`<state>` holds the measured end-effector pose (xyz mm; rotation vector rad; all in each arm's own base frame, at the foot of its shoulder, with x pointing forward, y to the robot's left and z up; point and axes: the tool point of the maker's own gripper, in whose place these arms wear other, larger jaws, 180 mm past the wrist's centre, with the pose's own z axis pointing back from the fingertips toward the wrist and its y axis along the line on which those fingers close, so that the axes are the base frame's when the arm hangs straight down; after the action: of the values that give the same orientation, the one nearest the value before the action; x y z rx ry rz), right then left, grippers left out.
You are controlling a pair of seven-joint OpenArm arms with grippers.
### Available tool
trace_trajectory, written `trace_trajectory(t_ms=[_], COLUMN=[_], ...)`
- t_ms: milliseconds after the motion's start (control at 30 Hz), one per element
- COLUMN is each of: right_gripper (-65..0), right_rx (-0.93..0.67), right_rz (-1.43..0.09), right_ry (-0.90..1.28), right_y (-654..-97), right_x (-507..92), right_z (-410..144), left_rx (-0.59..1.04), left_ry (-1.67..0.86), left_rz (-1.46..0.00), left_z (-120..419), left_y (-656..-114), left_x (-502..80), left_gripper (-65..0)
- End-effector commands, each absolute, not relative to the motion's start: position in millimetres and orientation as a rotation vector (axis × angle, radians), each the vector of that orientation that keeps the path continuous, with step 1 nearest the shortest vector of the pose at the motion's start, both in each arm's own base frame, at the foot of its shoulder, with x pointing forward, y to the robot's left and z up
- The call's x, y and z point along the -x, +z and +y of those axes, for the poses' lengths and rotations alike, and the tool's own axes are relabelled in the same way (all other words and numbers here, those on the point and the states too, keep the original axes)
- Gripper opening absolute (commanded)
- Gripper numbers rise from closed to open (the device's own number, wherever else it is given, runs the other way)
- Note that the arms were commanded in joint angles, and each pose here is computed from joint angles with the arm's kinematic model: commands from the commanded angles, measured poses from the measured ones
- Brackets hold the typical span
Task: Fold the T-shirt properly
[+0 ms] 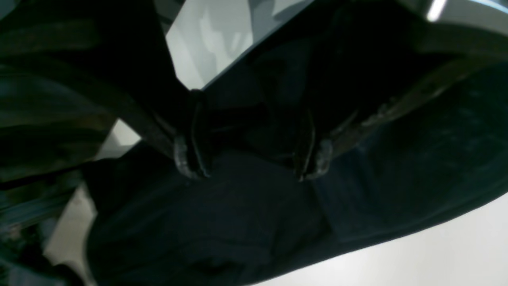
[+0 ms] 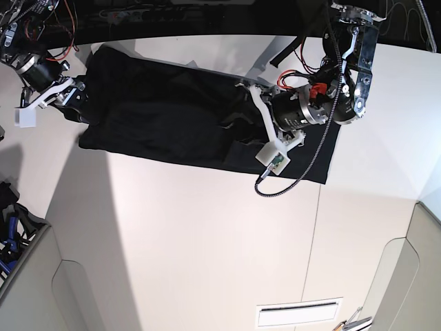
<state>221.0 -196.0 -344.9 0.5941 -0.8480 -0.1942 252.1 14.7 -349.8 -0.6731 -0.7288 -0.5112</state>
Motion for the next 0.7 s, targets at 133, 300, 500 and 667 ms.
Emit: trace_trajectory(t_ms=[133, 300, 500, 667], right_gripper=[-65.0, -65.0, -65.0, -65.0], right_rx=[-0.641, -0.723, -0.632, -0.638], right_rz=[-0.974, -0.962, -0.884, -0.754], right_ry=[-0.152, -0.115, -0.014, -0.02], right_y=[-310.5, -311.0, -346.3, -390.6], right_x=[-236.2, -242.2, -253.4, -251.8], right_z=[-182.9, -146.9, -119.1, -114.6], left_rx=[0.654, 0.652, 0.64, 0.631], left_ry=[-0.527, -0.524, -0.529, -0.532], left_rz=[-0.798, -0.819, -0.817, -0.816], left_z=[16.6, 16.5, 18.0, 18.9], left_y=[-338.1, -335.7, -337.2, -338.3], left_x=[-263.3, -266.1, -266.3, -266.4], left_gripper=[-29.3, -29.3, -29.3, -29.3])
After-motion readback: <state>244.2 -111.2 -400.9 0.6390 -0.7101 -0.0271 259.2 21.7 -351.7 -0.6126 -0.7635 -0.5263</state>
